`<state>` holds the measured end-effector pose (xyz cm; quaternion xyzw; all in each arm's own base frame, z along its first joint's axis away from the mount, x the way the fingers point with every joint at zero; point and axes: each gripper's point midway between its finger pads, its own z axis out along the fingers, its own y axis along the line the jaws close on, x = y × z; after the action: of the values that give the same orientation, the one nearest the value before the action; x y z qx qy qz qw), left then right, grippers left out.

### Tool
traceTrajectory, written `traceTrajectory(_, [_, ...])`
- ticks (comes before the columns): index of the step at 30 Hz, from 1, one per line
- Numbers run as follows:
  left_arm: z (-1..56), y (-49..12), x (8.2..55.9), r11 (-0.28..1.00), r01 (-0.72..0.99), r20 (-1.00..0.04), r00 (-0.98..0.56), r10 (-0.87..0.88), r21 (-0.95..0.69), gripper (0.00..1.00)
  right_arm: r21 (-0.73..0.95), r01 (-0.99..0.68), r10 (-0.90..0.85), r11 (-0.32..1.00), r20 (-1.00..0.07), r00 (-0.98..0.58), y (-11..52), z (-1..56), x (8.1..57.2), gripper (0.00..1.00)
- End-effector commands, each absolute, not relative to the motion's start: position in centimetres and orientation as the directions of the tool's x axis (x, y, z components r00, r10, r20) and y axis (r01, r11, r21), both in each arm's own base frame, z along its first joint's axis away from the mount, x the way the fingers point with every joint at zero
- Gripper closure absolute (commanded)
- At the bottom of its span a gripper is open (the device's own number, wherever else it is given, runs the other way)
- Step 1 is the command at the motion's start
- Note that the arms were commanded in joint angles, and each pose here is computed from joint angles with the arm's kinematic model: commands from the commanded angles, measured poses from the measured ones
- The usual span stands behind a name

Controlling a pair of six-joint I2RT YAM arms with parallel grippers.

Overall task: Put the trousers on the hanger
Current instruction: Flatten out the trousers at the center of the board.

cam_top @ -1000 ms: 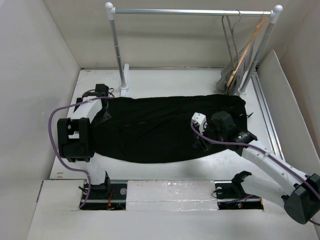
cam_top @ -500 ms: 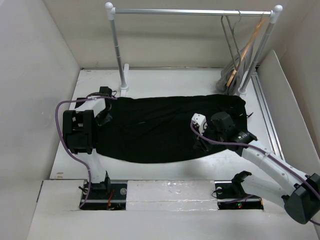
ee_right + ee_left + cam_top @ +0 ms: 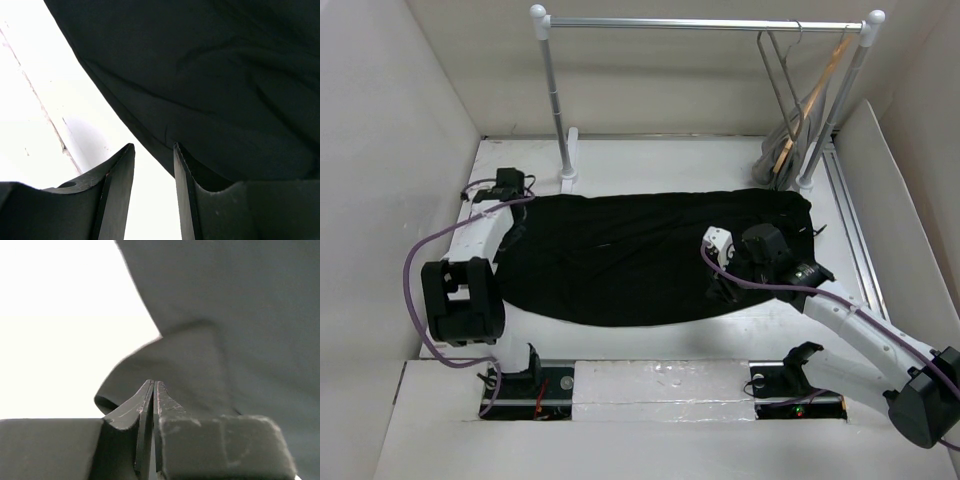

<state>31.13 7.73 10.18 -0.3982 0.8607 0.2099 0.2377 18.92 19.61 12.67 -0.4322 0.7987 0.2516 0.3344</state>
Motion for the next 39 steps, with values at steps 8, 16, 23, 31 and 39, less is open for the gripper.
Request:
traceTrajectory(8, [10.3,12.3,30.1,0.516,-0.856,-0.566,-0.438,-0.699,0.026,0.97,0.082,-0.891,-0.504,0.446,-0.8,-0.326,21.0,15.0,19.2,0.57])
traceTrajectory(16, [9.9,8.5,35.1,0.68,-0.723,-0.546,-0.521,-0.656,-0.127,0.67,0.087,-0.888,-0.515,0.452,-0.787,-0.339,20.9,14.4,19.3,0.57])
traceTrajectory(23, [8.2,8.8,36.6,0.737,-0.672,-0.52,-0.606,-0.602,-0.069,0.67,0.095,-0.885,-0.523,0.455,-0.776,-0.352,21.0,14.0,19.3,0.57])
traceTrajectory(31, [5.3,9.0,36.6,0.768,-0.641,-0.453,-0.685,-0.571,0.0,0.68,0.096,-0.878,-0.52,0.468,-0.774,-0.362,21.0,13.9,19.5,0.56])
traceTrajectory(39, [3.9,9.3,35.9,0.759,-0.649,-0.424,-0.701,-0.574,0.044,0.72,0.095,-0.875,-0.516,0.474,-0.776,-0.364,21.0,14.0,19.3,0.53])
